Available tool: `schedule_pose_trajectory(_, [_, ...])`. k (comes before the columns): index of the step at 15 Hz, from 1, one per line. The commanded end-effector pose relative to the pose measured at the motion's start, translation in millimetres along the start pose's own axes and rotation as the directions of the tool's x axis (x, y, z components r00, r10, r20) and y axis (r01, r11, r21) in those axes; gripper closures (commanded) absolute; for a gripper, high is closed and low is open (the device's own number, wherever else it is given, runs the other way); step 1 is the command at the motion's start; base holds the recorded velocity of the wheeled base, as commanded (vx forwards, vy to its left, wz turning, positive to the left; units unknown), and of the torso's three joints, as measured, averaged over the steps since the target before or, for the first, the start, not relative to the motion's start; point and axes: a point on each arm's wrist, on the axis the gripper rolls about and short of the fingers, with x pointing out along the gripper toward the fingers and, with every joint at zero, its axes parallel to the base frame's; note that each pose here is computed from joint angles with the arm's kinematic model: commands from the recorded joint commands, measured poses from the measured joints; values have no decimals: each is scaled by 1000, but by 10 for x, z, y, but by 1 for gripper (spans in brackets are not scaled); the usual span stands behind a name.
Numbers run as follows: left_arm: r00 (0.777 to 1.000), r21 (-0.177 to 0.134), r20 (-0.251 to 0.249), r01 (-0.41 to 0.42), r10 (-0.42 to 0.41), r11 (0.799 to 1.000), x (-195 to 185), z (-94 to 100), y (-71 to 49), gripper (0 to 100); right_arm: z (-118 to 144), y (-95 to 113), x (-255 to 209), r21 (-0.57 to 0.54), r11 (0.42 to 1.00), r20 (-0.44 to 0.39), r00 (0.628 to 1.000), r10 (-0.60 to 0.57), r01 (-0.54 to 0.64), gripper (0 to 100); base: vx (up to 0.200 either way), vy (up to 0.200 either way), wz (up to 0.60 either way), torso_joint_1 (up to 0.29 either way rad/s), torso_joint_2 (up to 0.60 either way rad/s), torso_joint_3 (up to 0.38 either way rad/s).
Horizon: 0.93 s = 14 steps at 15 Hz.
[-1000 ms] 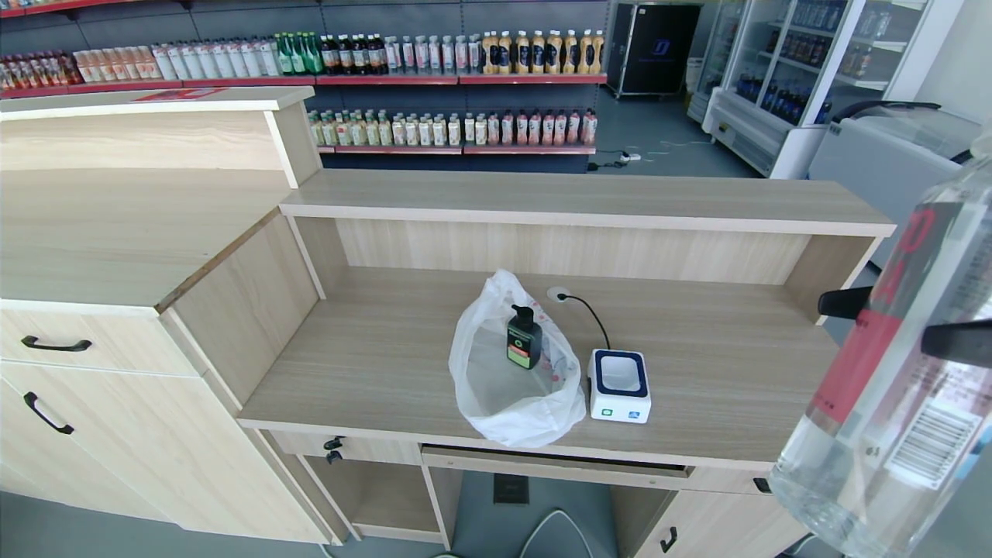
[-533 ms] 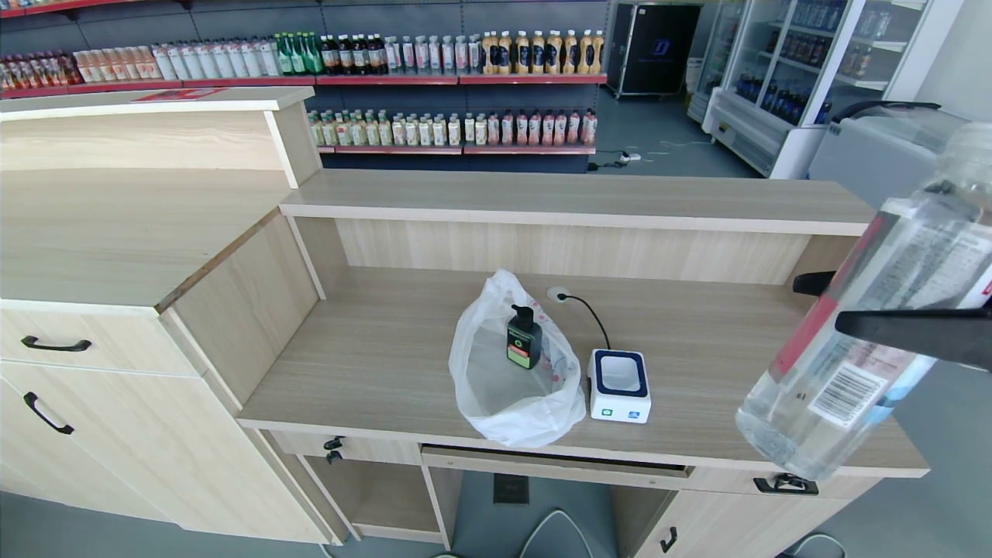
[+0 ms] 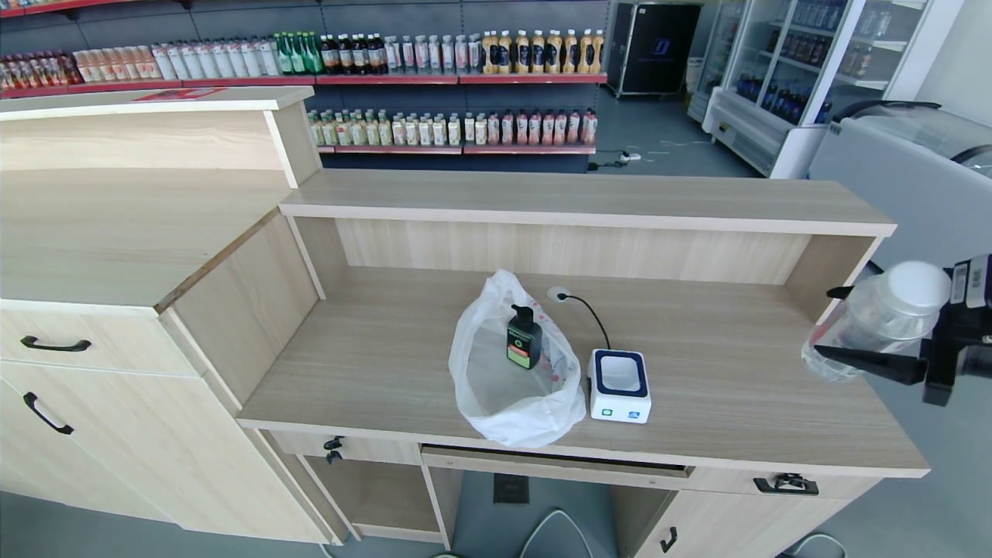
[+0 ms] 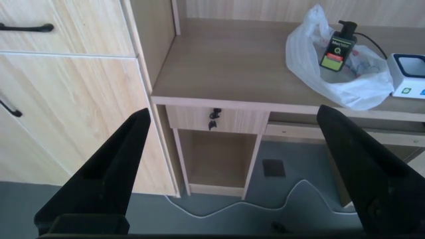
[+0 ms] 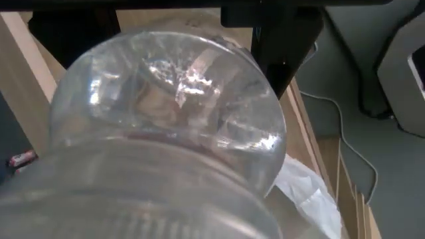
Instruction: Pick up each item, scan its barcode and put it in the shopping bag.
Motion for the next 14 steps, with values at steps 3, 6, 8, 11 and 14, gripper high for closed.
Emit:
schedule_pose_trajectory(3, [1000,0,0,0,0,1000,0,0,0,0,-298,-78,-92,-143,989,-75,996,-38,27,100,0,0,0,0,0,0])
schedule_pose_trajectory(6, [1000,0,-1,0,0,1000,1,0,0,0,-283,-120,-112,-210,977,-72,996,-50,34,100,0,0,0,0,0,0])
schedule_pose_trajectory(8, [1000,0,-1,0,0,1000,1,0,0,0,-272,-151,-101,-238,971,-74,996,-54,35,100,0,0,300,1,-1,1])
schedule_pose_trajectory(11, [1000,0,0,0,0,1000,0,0,0,0,-443,-159,-117,-352,936,-108,993,-56,14,100,0,0,600,2,2,-2])
schedule_pose_trajectory(14, [1000,0,-1,0,0,1000,1,0,0,0,-573,-174,-33,-405,915,-103,993,-49,3,100,0,0,600,2,1,4])
